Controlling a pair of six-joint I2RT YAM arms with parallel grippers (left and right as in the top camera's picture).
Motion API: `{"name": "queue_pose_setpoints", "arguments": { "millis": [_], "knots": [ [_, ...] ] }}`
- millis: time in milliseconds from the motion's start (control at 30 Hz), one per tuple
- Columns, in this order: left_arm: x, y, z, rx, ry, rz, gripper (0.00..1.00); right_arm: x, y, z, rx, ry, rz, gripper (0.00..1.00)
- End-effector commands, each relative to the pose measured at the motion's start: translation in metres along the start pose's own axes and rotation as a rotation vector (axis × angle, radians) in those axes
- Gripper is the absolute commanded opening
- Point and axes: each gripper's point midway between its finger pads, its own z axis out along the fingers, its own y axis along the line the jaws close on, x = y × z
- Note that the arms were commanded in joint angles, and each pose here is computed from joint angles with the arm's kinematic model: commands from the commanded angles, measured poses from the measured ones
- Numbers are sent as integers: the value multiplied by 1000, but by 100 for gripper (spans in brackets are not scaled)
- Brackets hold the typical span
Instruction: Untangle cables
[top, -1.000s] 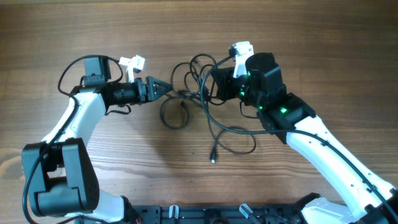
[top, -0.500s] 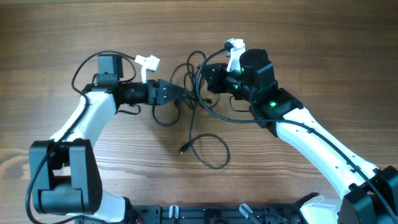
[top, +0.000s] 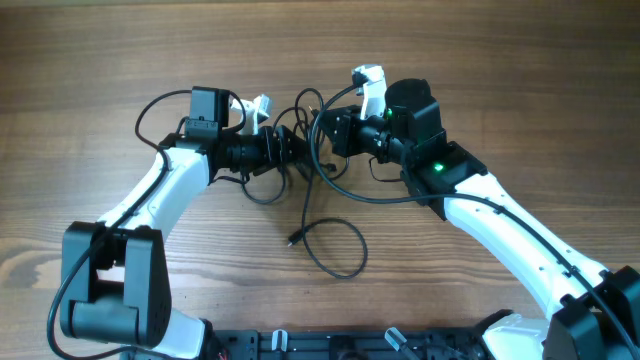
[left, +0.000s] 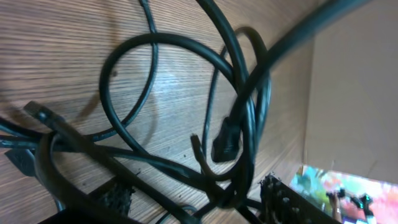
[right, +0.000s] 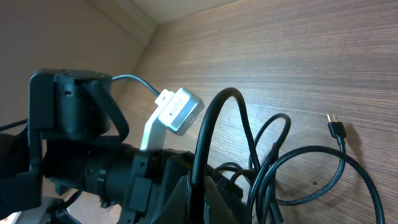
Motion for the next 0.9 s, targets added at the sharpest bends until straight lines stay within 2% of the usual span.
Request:
{"name": "queue_pose_setpoints", "arguments": {
  "millis": [0,133,200,233,267,300,367,467,533,633,767,867],
  "knots": [
    [-3,12,1,-62,-23,-25,63,1,16,0,-79,24,-55,4],
    [-4,12,1,-66,-27,-23,69,2,20,-1,-101,32,-54,4],
    [-4,12,1,-66,-27,-22,38,1,29,-2,-147,35,-47,4],
    [-4,12,1,-67,-27,-22,27,-1,32,-2,-158,30,-29,4],
    [-5,16,0,-87,-36,-22,10,-5,33,-3,-165,17,3,4],
    [-7,21,0,-119,-48,-23,4,-9,33,-4,-169,5,11,4],
    [-12,39,-4,-219,-82,-32,4,-17,30,-6,-167,-20,12,4],
    [-20,81,-20,-468,-168,-88,4,-28,16,-13,-158,-38,28,4],
    [-23,95,-30,-552,-207,-128,4,-34,8,-22,-181,-33,41,4],
    [-25,104,-38,-581,-221,-149,4,-48,-7,-44,-244,-26,80,4],
    [-28,116,-50,-593,-239,-190,4,-73,-35,-101,-379,-17,192,4],
    [-29,124,-59,-603,-251,-223,4,-87,-87,-150,-330,-76,313,4]
  ]
}}
